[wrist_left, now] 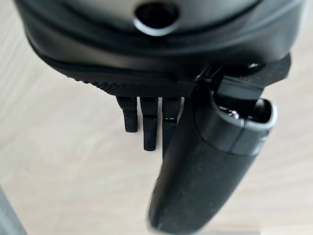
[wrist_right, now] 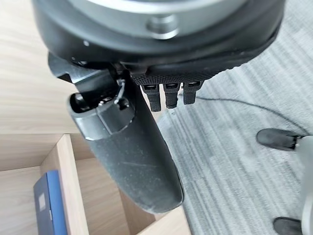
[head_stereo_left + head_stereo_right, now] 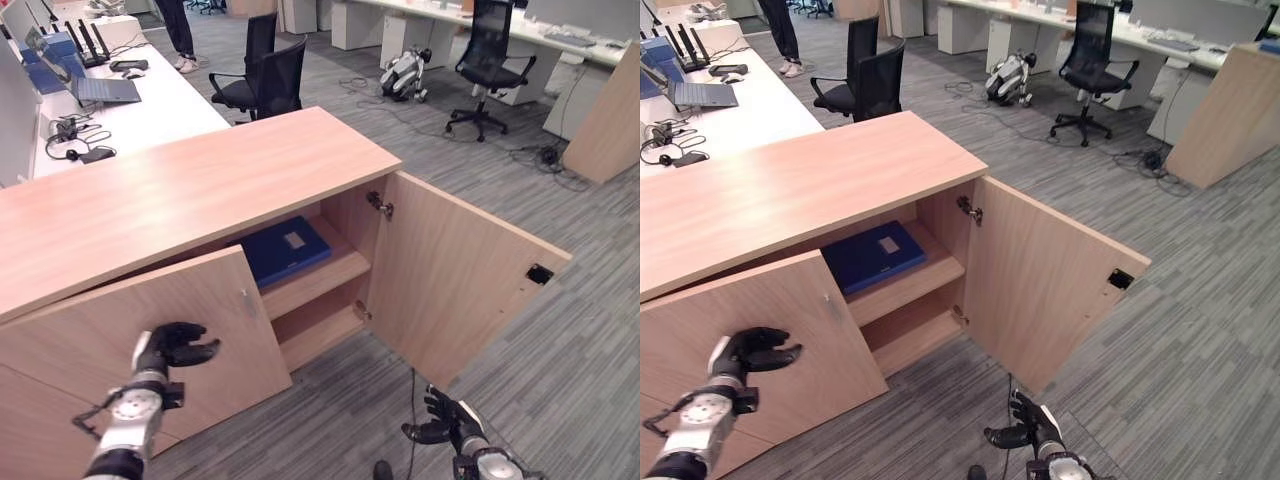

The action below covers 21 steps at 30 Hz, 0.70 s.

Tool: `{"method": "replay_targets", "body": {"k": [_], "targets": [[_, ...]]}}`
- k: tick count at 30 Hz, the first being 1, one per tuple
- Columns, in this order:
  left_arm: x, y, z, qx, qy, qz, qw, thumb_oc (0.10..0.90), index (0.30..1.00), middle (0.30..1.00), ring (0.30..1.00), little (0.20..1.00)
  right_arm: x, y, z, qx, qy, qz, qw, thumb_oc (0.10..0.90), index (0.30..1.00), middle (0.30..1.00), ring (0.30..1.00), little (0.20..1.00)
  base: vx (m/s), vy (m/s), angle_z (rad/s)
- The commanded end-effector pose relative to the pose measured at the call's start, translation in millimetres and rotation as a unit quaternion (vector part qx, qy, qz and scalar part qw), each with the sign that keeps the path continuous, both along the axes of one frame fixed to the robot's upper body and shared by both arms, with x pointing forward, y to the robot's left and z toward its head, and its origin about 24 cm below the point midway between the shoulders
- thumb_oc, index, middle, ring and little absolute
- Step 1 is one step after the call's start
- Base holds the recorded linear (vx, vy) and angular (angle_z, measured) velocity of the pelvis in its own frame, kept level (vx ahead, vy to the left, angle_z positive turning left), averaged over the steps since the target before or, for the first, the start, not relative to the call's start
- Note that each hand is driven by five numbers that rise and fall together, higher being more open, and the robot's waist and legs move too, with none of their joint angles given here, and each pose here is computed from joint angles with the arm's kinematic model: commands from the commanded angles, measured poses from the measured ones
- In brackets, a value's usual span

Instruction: Put the empty folder in the office cabinet

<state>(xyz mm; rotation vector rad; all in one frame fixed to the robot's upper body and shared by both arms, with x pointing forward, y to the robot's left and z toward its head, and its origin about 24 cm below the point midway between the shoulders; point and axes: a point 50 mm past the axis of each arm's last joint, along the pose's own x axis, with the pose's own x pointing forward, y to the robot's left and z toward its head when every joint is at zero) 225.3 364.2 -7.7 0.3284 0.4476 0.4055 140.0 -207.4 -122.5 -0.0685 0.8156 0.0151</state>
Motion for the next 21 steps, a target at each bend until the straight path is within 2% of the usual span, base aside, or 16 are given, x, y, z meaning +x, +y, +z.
{"method": "replay_targets", "body": {"k": [1,6,9,11,12,16,21], "targets": [[38.1,45.3,101.5,0.100,-0.168,0.060,0.979,0.800,0.900,0.900,0.900,0.900,27.5,4.3,17.6,0.026,-0.079,-0.007,0.996,0.800,0.900,0.900,0.900,0.900,0.01,0.092,0.00],[24.5,57.1,109.1,0.112,-0.180,0.075,0.974,0.800,0.900,0.900,0.900,0.900,26.2,6.5,14.0,0.030,-0.072,-0.015,0.997,0.800,0.900,0.900,0.900,0.900,-0.01,0.081,-0.03],[25.2,49.3,100.9,0.084,-0.197,0.083,0.973,0.800,0.900,0.900,0.900,0.900,32.3,9.9,13.6,0.032,-0.073,-0.023,0.997,0.800,0.900,0.900,0.900,0.900,-0.06,0.029,-0.24],[21.2,14.6,65.9,0.029,-0.192,0.041,0.980,0.800,0.900,0.900,0.900,0.900,41.1,11.9,15.2,0.032,-0.080,-0.043,0.995,0.800,0.900,0.900,0.900,0.900,-0.09,0.008,-0.28],[20.7,14.3,65.3,0.029,-0.192,0.041,0.980,0.800,0.900,0.900,0.900,0.900,40.9,11.5,15.1,0.032,-0.079,-0.043,0.995,0.800,0.900,0.900,0.900,0.900,-0.01,0.008,-0.75],[9.9,-52.3,11.2,-0.081,-0.165,-0.025,0.983,0.800,0.900,0.900,0.900,0.900,40.9,12.3,15.4,0.035,-0.080,-0.051,0.995,0.800,0.900,0.900,0.900,0.900,0.04,-0.026,-0.48],[7.7,-101.8,-0.3,-0.125,-0.152,-0.118,0.973,0.800,0.900,0.900,0.900,0.900,49.2,6.1,20.2,0.026,-0.092,-0.065,0.993,0.800,0.900,0.900,0.900,0.900,0.03,-0.203,0.08]]}}
